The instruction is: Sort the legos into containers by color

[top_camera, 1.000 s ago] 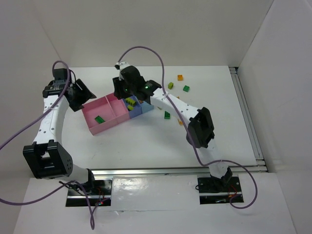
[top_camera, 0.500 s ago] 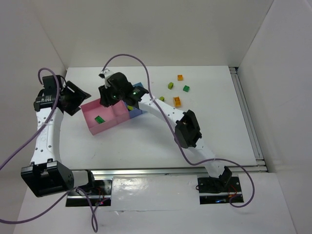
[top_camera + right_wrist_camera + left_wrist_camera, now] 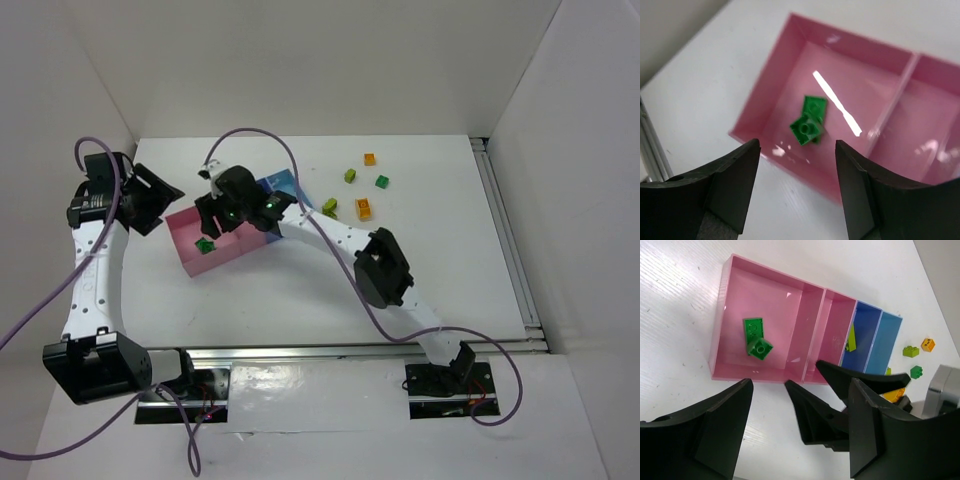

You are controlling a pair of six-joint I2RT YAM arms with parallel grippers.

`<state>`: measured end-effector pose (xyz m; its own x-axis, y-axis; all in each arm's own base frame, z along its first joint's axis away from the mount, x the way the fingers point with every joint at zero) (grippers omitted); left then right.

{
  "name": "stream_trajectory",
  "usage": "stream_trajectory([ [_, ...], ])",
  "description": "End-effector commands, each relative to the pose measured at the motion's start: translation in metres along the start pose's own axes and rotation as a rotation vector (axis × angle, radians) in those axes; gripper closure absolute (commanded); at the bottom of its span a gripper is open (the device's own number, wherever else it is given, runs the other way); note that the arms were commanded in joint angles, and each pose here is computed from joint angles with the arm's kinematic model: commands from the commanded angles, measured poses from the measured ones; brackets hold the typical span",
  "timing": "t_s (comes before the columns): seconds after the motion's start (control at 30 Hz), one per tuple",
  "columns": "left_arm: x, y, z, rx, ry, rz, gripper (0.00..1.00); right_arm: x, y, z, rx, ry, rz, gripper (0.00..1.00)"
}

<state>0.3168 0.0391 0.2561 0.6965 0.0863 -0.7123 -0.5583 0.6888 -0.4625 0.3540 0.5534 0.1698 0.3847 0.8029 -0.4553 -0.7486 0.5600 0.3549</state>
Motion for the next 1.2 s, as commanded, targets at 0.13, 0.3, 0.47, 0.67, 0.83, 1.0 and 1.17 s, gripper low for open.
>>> stream_trajectory([
  [0.13,-0.007,-0.045,-0.003,0.218,-0.022,-0.149,0.23,-0.139,-0.081,0.034,0.113,-0.198,-0.349,0.35],
  [0.3,0.013,-0.088,-0.043,0.45,0.054,-0.155,0.24,-0.217,-0.148,-0.034,0.308,-0.125,-0.622,0.35],
  [0.47,0.032,-0.111,-0.068,0.506,0.119,-0.151,0.24,-0.235,-0.191,-0.101,0.464,0.072,-0.754,0.24],
  [0.67,0.036,-0.121,-0.073,0.523,0.129,-0.164,0.23,-0.212,-0.214,-0.122,0.471,0.167,-0.787,0.19],
  [0.83,0.038,-0.115,-0.075,0.535,0.137,-0.141,0.22,-0.197,-0.234,-0.133,0.482,0.166,-0.813,0.19],
  [1.0,0.035,-0.108,-0.061,0.517,0.107,-0.132,0.22,-0.188,-0.252,-0.138,0.502,0.16,-0.823,0.32],
  [1.17,0.036,-0.094,-0.049,0.476,0.102,-0.116,0.22,-0.177,-0.254,-0.13,0.483,0.148,-0.818,0.58],
])
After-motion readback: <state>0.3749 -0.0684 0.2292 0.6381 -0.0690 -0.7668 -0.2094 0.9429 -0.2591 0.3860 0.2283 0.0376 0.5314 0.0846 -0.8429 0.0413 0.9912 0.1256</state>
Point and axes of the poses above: each gripper's point midway between its finger pads, its own x axis out along the fingers, its own y axis along the line the jaws close on, z = x × y, the point moved 2 cm from there along -x, back along the fingers, and after that the axes turned 5 degrees about x, right-handed, at the moved point
